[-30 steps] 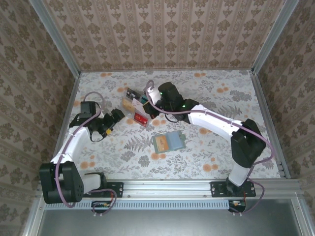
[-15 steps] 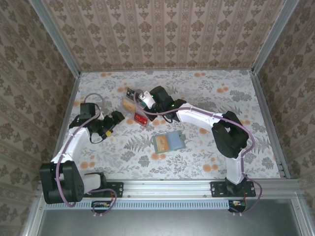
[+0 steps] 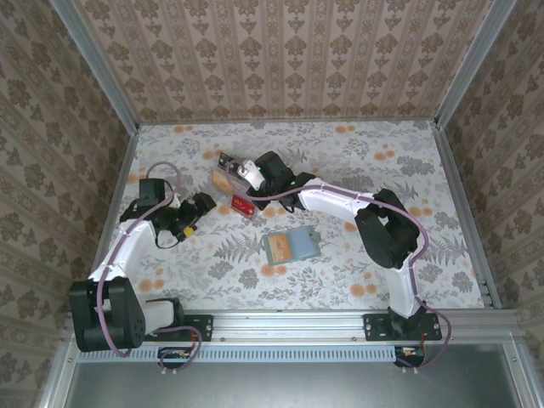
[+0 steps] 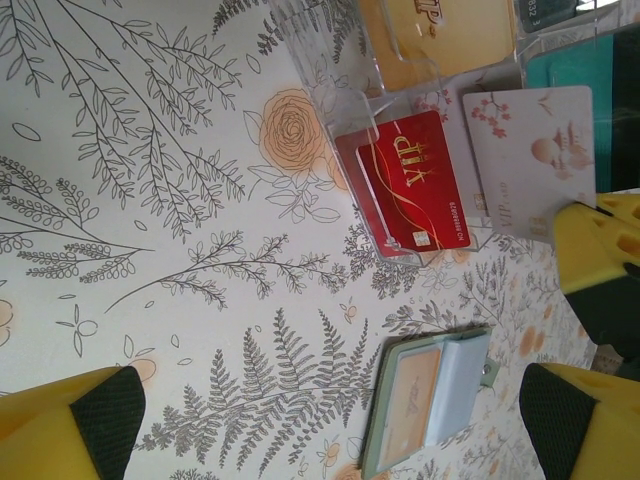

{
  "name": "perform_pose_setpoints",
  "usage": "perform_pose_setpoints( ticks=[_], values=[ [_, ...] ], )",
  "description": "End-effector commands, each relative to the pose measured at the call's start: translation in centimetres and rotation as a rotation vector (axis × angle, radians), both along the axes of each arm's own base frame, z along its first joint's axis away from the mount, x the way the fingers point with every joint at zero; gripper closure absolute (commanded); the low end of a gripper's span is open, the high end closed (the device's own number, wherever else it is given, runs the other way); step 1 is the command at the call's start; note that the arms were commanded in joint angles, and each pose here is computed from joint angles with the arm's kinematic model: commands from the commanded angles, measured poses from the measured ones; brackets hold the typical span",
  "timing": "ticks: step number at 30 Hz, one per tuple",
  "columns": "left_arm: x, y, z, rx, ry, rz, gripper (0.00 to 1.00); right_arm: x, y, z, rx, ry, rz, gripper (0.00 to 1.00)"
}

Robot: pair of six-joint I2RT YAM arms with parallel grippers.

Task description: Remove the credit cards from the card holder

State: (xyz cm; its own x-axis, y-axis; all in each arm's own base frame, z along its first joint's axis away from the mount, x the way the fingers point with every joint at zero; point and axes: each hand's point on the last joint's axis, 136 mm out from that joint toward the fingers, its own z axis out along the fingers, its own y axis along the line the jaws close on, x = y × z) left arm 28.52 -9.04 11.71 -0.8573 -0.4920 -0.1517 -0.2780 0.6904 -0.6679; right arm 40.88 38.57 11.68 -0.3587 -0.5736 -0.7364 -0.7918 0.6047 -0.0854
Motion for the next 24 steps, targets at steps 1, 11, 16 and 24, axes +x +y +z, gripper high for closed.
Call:
perform_pose_setpoints(
  ticks=[1,11,16,24],
  values=[
    [-0.3,-0.1,-0.1,-0.015,0.003,-0.007,0.0,1.0,0.4,0.4,-0.019,-0.055,-0.001,0.9],
    [-0.3,-0.4,0.2,-0.018,-0.008,-0.012,0.0,0.7,0.3,3.9,0.08,-0.051,-0.058,0.72],
    [-0.3,-0.9,0.3,-0.018,-0.014,-0.027,0.0,-1.1,-1.5,7.3,0.173,0.0,-0.146,0.62],
    [-0.4,-3.1,0.4,-0.007,-0.027,-0.079,0.0,-7.3,-6.9,5.2,0.249,0.275,-0.371,0.42]
  ],
)
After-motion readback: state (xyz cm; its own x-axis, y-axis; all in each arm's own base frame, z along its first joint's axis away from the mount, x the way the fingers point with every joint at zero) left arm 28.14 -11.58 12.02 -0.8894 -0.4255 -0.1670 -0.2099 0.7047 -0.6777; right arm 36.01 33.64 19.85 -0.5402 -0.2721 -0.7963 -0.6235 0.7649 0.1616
